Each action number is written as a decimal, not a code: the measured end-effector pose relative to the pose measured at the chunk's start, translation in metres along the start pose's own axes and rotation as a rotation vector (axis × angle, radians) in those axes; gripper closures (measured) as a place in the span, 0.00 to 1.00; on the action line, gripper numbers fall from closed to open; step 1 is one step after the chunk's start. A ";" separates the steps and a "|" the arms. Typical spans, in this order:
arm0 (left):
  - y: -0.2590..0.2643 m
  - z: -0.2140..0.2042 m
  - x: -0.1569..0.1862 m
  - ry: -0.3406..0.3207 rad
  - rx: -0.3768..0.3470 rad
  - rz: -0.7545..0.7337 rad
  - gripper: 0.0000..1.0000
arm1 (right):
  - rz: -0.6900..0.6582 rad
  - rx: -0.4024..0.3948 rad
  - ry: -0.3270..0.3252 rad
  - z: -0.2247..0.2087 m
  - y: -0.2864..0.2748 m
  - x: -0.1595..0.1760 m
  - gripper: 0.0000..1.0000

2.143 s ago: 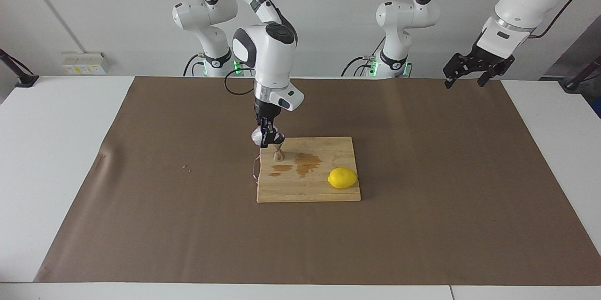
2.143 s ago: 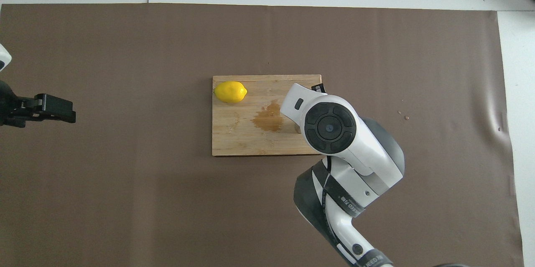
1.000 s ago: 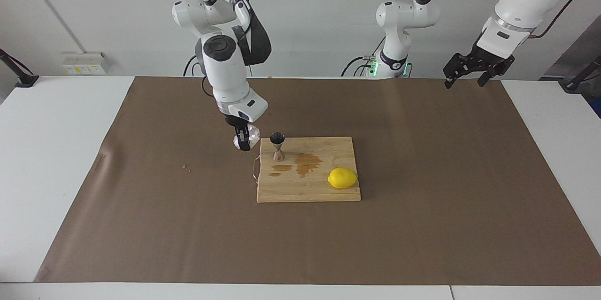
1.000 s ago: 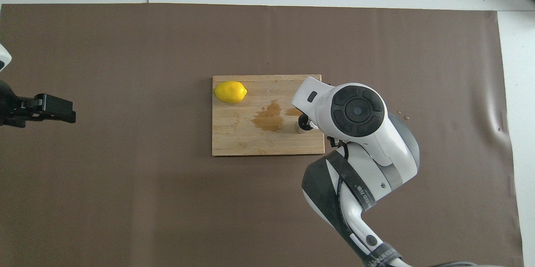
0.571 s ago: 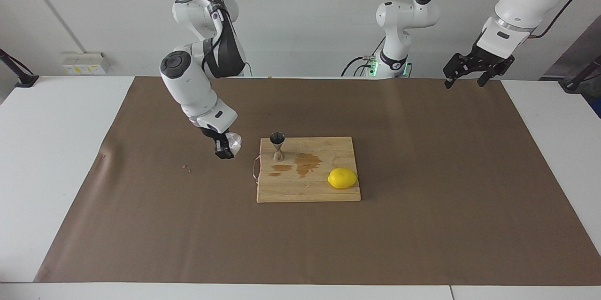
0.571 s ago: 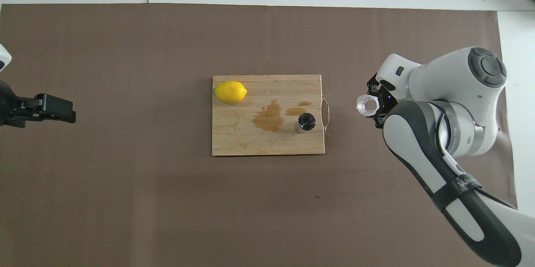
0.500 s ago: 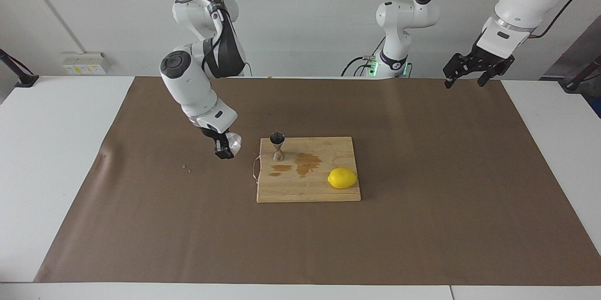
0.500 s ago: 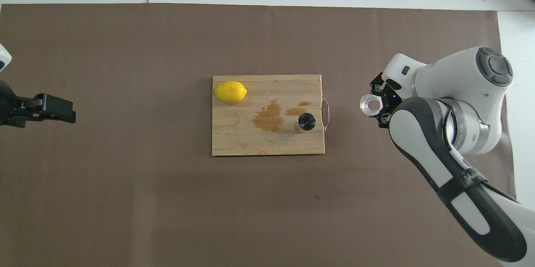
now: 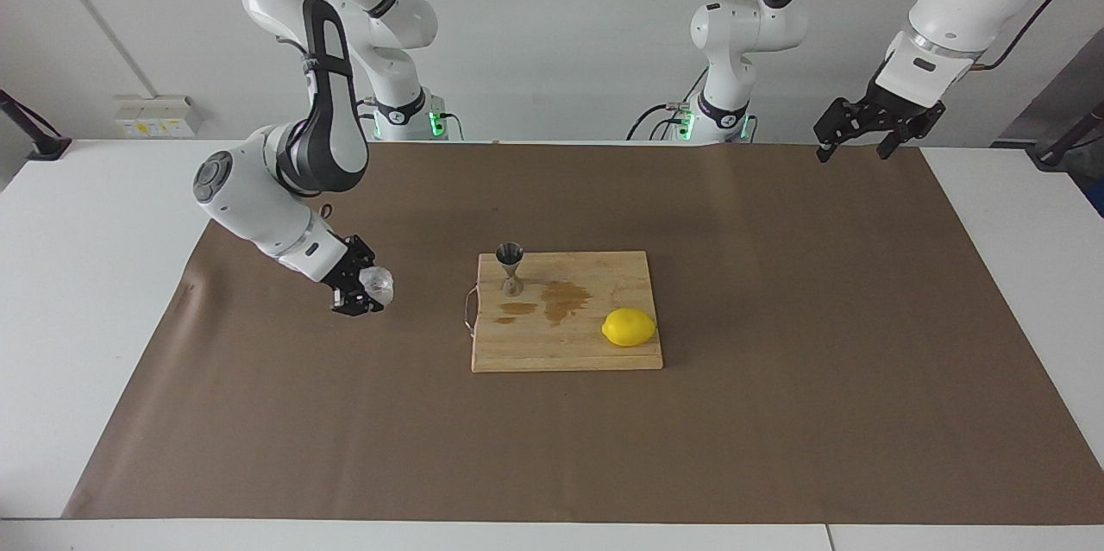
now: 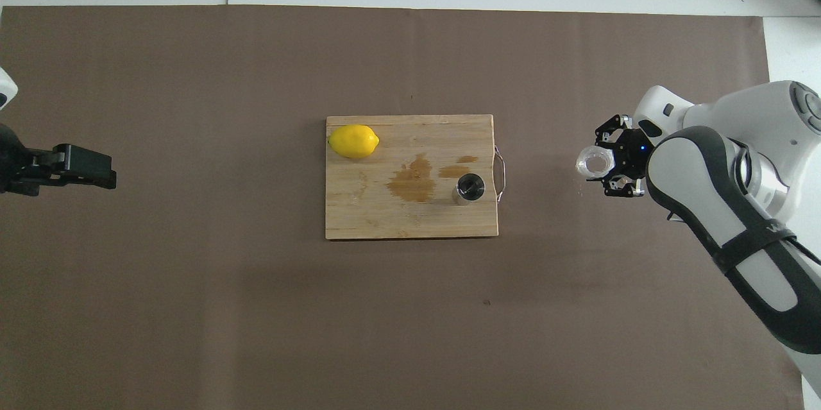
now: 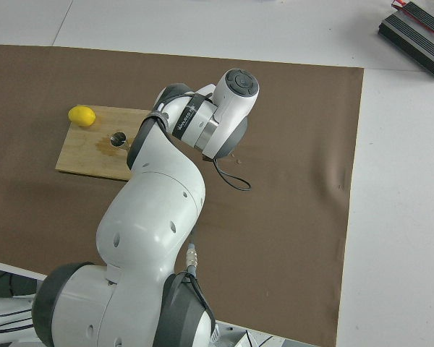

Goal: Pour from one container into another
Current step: 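Carry the clear glass back and lower it onto the table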

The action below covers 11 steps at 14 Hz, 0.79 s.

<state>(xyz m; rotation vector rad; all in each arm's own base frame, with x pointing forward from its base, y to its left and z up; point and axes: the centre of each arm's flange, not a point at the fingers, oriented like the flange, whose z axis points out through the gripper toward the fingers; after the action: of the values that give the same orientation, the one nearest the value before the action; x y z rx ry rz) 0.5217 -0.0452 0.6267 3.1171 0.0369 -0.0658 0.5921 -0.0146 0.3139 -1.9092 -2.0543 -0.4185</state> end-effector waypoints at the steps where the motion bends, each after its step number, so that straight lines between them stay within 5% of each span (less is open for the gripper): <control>1: 0.000 0.000 0.000 0.000 0.000 0.000 0.00 | 0.005 0.005 0.016 0.006 -0.002 -0.010 0.50; 11: 0.000 0.000 0.000 0.000 0.000 0.000 0.00 | -0.022 0.011 0.052 0.017 -0.015 -0.062 0.50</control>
<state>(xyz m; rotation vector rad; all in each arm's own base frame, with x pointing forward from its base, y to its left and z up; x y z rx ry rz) 0.5217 -0.0452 0.6267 3.1171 0.0369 -0.0659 0.5805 -0.0652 0.2723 -1.8520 -2.0420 -0.4561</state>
